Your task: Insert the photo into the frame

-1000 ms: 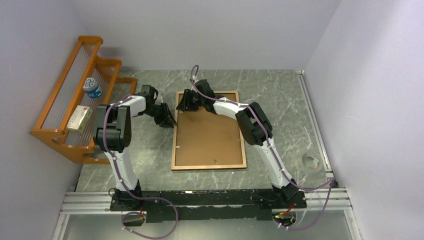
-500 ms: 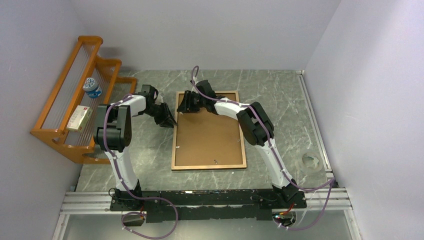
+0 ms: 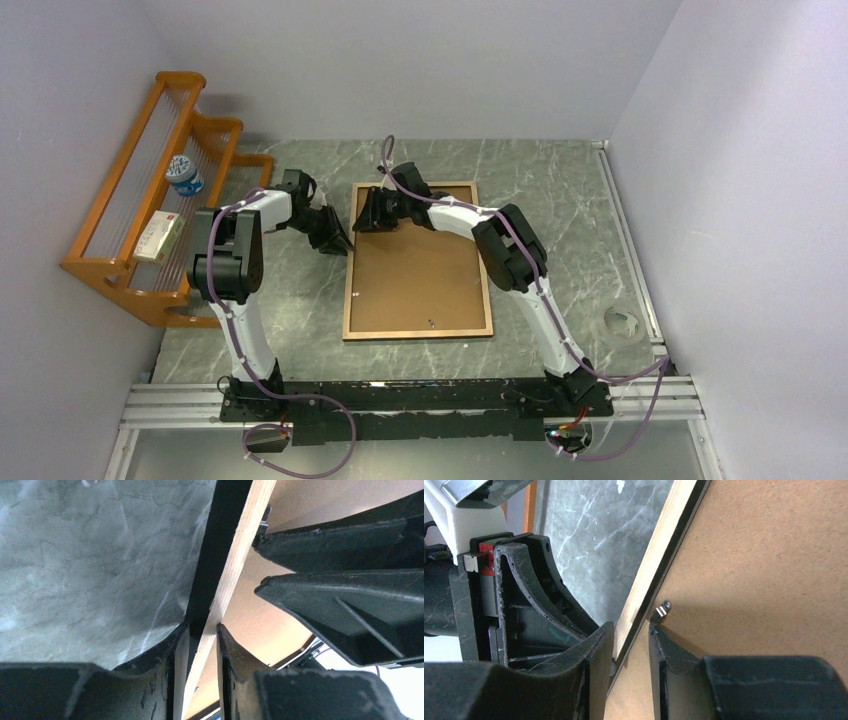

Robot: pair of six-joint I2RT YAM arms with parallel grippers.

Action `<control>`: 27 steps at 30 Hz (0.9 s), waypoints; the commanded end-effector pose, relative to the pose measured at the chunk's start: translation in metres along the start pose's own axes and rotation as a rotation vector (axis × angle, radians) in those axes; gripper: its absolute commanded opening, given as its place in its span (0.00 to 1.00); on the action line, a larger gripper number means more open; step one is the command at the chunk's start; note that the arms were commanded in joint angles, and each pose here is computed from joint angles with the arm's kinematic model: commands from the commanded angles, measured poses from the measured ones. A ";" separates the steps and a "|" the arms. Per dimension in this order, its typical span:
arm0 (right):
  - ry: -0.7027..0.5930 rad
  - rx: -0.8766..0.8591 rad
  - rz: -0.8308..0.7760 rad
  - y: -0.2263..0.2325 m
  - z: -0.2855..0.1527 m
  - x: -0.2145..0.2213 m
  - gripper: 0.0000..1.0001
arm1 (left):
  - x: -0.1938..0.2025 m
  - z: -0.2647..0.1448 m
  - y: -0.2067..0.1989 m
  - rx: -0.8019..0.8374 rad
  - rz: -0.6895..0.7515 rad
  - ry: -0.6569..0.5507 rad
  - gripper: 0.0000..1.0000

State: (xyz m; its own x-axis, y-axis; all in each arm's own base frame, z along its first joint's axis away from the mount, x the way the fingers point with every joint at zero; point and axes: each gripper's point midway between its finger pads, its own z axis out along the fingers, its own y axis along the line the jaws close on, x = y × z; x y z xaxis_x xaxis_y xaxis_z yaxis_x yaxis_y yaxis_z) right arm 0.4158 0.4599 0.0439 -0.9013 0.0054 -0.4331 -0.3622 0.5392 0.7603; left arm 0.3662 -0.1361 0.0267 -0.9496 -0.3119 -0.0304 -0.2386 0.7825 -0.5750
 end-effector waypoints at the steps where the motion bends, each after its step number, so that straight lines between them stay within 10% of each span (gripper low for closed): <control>1: 0.058 0.022 0.030 -0.012 0.009 0.021 0.36 | 0.003 0.011 0.017 -0.058 -0.008 0.018 0.29; 27: -0.179 0.003 -0.218 -0.013 0.005 -0.026 0.49 | 0.004 0.013 0.022 -0.073 -0.011 0.029 0.29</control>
State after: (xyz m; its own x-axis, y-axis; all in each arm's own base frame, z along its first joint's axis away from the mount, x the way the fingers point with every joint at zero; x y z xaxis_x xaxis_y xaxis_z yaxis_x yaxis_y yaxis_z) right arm 0.4250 0.4706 0.0459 -0.8262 0.0128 -0.5633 -0.4845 0.4943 0.7218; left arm 0.3661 -0.1362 0.0262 -0.9497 -0.3119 -0.0267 -0.2399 0.7800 -0.5780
